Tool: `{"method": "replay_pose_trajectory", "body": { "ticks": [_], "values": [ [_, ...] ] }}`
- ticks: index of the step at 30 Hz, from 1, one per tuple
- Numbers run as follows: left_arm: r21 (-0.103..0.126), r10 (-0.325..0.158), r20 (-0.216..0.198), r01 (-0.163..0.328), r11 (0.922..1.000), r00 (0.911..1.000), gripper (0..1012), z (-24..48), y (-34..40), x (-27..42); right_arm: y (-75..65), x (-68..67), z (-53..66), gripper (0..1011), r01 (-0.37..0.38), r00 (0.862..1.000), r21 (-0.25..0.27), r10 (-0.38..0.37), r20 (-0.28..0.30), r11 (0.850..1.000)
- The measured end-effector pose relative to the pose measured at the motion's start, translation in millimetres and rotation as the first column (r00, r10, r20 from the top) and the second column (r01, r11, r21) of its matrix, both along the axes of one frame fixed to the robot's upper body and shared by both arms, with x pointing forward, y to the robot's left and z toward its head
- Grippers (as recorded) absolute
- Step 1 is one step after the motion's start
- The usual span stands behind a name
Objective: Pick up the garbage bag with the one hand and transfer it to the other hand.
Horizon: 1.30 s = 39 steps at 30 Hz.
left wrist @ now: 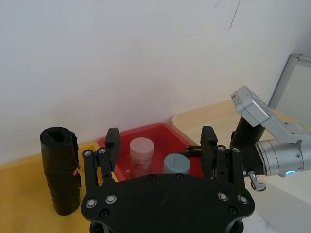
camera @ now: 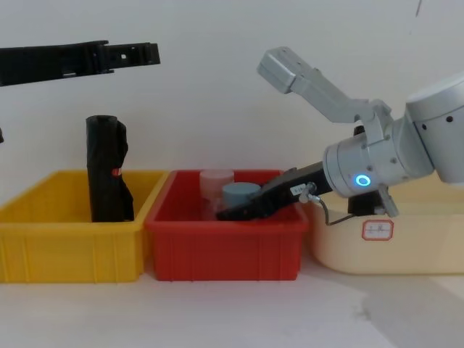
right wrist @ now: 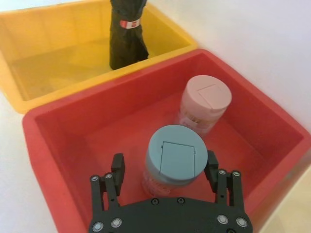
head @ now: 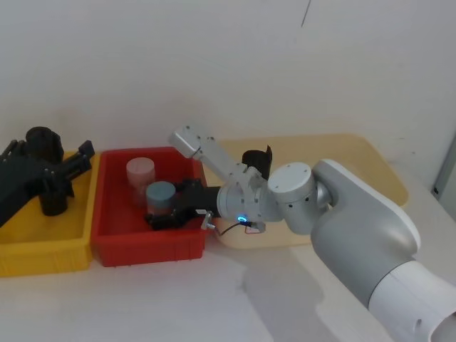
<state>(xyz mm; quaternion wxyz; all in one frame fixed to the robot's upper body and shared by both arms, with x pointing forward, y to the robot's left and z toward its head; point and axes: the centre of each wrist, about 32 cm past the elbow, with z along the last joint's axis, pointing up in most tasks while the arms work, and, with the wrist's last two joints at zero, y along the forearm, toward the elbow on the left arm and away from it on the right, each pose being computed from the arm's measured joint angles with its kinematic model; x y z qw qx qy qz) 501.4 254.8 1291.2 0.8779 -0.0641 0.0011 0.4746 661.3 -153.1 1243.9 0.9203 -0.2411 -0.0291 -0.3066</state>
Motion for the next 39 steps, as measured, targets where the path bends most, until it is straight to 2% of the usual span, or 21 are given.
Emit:
{"method": "replay_pose_trajectory", "body": {
  "ticks": [5,8,12,13,24,30,33,34,39],
  "values": [
    [0.0,0.0,0.0,0.0,1.0,1.0,1000,0.0,0.0,0.0,2.7,-1.3,-0.6,908,-0.011,1.0,0.001,0.011,-0.013,1.0],
    [0.0,0.0,0.0,0.0,1.0,1.0,1000,0.0,0.0,0.0,3.6,-1.7,-0.6,806,-0.015,1.0,0.002,0.015,-0.015,1.0],
    [0.0,0.0,0.0,0.0,1.0,1.0,1000,0.0,0.0,0.0,5.1,-2.4,-0.7,738,-0.021,1.0,0.003,0.021,-0.021,1.0],
    [0.0,0.0,0.0,0.0,1.0,1.0,1000,0.0,0.0,0.0,5.3,-2.4,-0.7,683,-0.022,1.0,0.004,0.022,-0.022,1.0],
    [0.0,0.0,0.0,0.0,1.0,1.0,1000,0.0,0.0,0.0,3.8,-3.9,2.1,666,-0.016,1.0,0.029,0.016,-0.012,0.999],
    [0.0,0.0,0.0,0.0,1.0,1.0,1000,0.0,0.0,0.0,-0.3,-5.0,14.6,666,-0.008,1.0,0.082,0.006,0.022,0.997],
    [0.0,0.0,0.0,0.0,1.0,1.0,1000,0.0,0.0,0.0,-4.1,-5.8,27.5,666,-0.005,0.999,0.129,-0.002,0.051,0.992],
    [0.0,0.0,0.0,0.0,1.0,1.0,1001,0.0,0.0,0.0,-4.1,-5.8,27.5,666,-0.005,0.999,0.129,-0.002,0.051,0.992],
    [0.0,0.0,0.0,0.0,1.0,1.0,1000,0.0,0.0,0.0,-14.6,-7.0,51.7,666,0.002,0.994,0.207,-0.024,0.103,0.978]
  ]
}}
